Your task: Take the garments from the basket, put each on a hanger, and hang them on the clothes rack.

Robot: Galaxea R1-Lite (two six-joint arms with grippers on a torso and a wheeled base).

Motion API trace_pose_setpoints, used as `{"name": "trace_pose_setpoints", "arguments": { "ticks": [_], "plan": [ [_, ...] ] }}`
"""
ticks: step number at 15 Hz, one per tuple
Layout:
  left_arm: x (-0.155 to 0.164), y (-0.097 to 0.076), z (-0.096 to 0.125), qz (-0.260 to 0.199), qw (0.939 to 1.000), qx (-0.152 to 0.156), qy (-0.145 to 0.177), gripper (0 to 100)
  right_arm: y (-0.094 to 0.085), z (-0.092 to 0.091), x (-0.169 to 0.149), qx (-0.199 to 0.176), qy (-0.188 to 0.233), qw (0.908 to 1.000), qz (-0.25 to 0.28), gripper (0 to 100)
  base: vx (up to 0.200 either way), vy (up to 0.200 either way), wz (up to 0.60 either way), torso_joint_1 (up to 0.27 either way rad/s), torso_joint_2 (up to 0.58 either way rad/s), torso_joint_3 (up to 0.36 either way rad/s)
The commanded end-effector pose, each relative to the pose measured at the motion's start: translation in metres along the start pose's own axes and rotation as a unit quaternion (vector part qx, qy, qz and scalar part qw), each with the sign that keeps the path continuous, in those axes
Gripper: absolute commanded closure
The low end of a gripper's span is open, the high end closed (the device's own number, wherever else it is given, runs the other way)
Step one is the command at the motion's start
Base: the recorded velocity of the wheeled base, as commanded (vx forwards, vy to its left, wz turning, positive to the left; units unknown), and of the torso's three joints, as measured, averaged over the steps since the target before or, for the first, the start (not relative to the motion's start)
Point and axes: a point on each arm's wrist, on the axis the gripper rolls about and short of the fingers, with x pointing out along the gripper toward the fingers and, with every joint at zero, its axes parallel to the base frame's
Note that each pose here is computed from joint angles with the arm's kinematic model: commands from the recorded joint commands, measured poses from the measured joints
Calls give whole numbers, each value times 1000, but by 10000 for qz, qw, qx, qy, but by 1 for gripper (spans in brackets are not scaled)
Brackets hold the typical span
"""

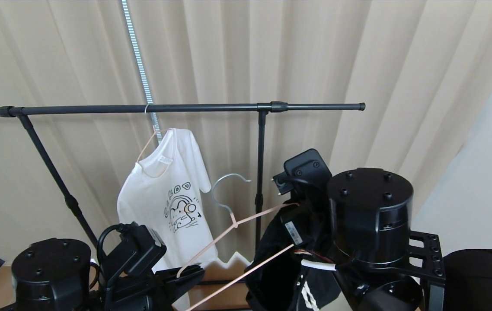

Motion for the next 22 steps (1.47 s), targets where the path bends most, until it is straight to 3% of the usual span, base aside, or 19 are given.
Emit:
{"name": "trace_pose_setpoints", "arguments": {
  "ticks": [1,16,22],
  "plan": [
    [1,0,-2,-5,10000,-11,52,100,7,5,-7,102,-95,9998,139,100,0,0,0,0,0,0],
    [6,0,-7,-10,10000,-2,38,100,37,31,-51,987,-548,9893,920,100,0,0,0,0,0,0],
    [1,-1,-3,17,9991,92,-420,100,27,34,-38,1105,-533,9901,687,100,0,0,0,0,0,0]
  ]
}}
